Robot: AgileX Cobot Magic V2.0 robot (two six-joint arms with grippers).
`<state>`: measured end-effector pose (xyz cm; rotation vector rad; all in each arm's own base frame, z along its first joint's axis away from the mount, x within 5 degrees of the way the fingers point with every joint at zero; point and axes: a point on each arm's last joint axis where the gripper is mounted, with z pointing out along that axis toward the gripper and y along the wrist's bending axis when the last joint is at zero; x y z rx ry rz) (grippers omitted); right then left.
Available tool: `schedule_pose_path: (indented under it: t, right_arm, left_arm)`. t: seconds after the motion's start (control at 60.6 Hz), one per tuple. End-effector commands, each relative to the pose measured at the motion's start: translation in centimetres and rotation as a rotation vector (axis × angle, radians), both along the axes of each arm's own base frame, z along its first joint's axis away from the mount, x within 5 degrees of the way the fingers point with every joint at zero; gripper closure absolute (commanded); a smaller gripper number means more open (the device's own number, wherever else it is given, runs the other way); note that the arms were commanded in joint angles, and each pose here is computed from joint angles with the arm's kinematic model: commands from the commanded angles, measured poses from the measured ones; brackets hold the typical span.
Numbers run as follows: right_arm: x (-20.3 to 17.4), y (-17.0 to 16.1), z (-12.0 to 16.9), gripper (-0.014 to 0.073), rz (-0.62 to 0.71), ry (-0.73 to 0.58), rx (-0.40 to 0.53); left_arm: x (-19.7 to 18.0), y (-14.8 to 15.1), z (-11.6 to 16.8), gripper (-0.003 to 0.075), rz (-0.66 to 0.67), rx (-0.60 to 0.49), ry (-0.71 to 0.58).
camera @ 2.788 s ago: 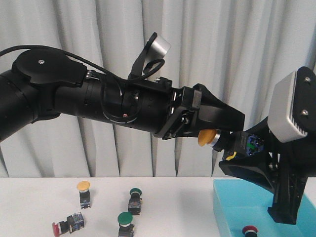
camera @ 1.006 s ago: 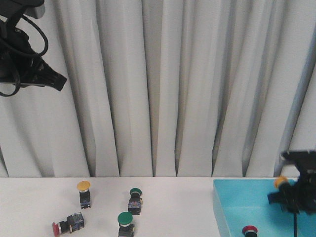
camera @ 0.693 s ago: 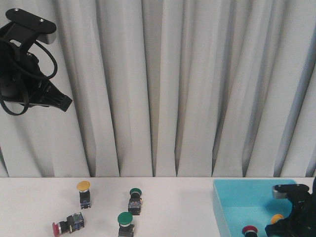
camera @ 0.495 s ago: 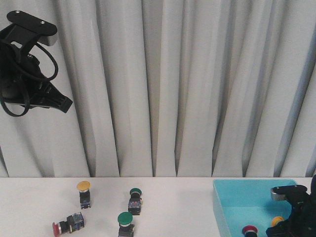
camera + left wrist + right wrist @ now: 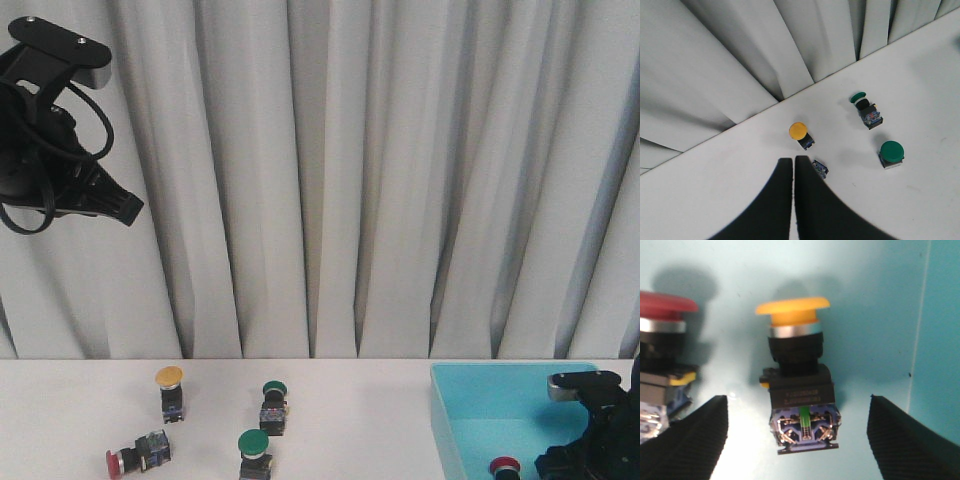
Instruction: Pick red and yellow buttons and place in box
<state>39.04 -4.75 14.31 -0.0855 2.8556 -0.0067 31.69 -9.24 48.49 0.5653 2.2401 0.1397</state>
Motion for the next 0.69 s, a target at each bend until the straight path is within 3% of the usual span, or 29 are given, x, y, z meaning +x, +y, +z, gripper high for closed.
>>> schedule_pose_path:
  t: [0.0, 0.313, 0.445, 0.61, 0.676]
  right_arm:
    - [0.4, 0.2, 5.4, 0.0019, -0.010, -0.178, 0.006]
    - [-3.4, 1.1, 21.5, 0.0102, -0.029, -0.620, 0.023]
    - [-7.2, 1.6, 27.7, 0.0265, -0.027, -0.834, -0.002]
    - [-13.0, 2.3, 33.2, 0.0613, 0.011, -1.037, -0.057]
    - [-15.1, 2.5, 34.6, 0.0606, 0.025, -1.093, -0.077]
  left_arm:
    - [-1.8, 0.5, 2.6, 0.0726, 0.002, -0.042, -0.116]
    - [-2.1, 0.6, 2.9, 0.0726, 0.001, -0.046, -0.129]
    - [-2.1, 0.6, 3.0, 0.0726, -0.001, -0.050, -0.143]
    - [-2.0, 0.6, 3.1, 0.0726, -0.002, -0.056, -0.154]
    - [-2.0, 0.5, 3.2, 0.0726, -0.004, -0.058, -0.165]
